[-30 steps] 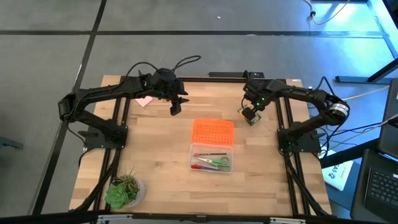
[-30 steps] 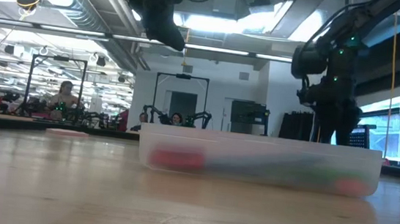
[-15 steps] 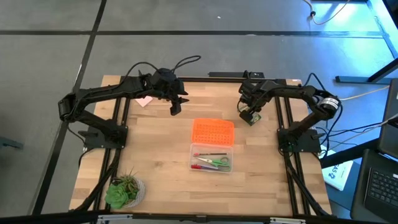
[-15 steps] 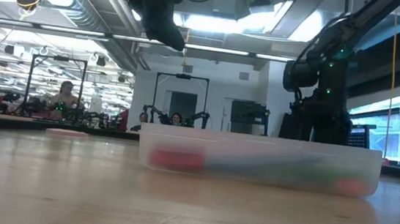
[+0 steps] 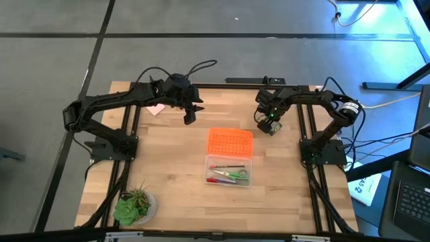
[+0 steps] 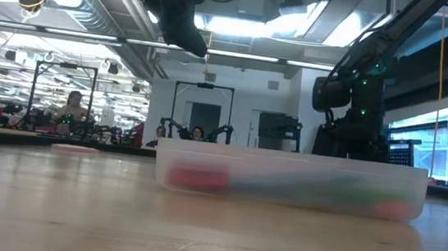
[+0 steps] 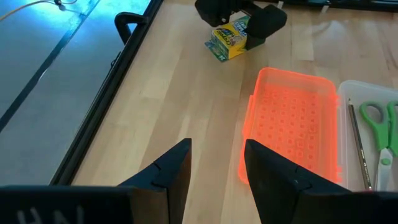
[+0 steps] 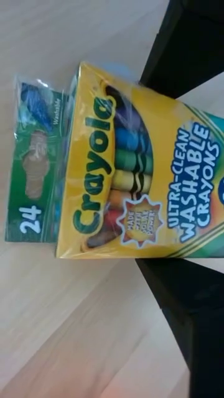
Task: Pack school essentials
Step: Put the crayon box into the orange supply box
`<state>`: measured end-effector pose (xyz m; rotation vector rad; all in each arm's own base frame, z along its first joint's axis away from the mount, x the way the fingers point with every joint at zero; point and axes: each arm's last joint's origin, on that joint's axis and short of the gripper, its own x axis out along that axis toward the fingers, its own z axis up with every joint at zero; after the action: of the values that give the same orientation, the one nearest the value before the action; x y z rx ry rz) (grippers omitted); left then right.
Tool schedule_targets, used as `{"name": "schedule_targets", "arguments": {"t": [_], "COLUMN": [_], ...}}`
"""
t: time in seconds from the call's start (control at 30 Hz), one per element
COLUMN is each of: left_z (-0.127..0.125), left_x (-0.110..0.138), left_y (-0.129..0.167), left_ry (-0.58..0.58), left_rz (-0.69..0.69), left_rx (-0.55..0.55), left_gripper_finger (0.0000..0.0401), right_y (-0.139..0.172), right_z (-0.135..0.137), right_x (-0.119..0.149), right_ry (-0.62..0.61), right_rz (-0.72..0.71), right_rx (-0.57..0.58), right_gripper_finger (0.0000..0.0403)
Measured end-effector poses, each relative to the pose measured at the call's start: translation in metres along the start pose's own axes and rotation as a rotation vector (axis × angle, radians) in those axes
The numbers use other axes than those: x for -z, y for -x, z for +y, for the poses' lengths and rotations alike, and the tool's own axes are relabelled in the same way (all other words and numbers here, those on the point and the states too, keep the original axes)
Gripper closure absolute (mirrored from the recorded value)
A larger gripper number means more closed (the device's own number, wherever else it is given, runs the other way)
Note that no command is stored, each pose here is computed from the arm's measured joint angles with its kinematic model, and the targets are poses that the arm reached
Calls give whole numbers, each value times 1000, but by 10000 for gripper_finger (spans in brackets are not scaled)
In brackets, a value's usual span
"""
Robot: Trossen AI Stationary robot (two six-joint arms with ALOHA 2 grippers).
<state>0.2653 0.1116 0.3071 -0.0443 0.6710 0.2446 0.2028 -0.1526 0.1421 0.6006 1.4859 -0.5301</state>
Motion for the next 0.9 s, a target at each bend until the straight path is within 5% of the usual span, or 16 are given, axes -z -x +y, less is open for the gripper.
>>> {"name": "schedule_targets", "arguments": {"t": [0.9], "left_z": [0], "left_x": [0], "left_y": [0], "left_ry": [0], "left_rz": [0], "left_rx": [0], "left_gripper_finger": [259], "right_y": [-13], "right_z": [-1], "right_x": [6], "right_ry": [33], "right_rz": [-13], "right_rx": [24], "right_gripper_finger": [23]}}
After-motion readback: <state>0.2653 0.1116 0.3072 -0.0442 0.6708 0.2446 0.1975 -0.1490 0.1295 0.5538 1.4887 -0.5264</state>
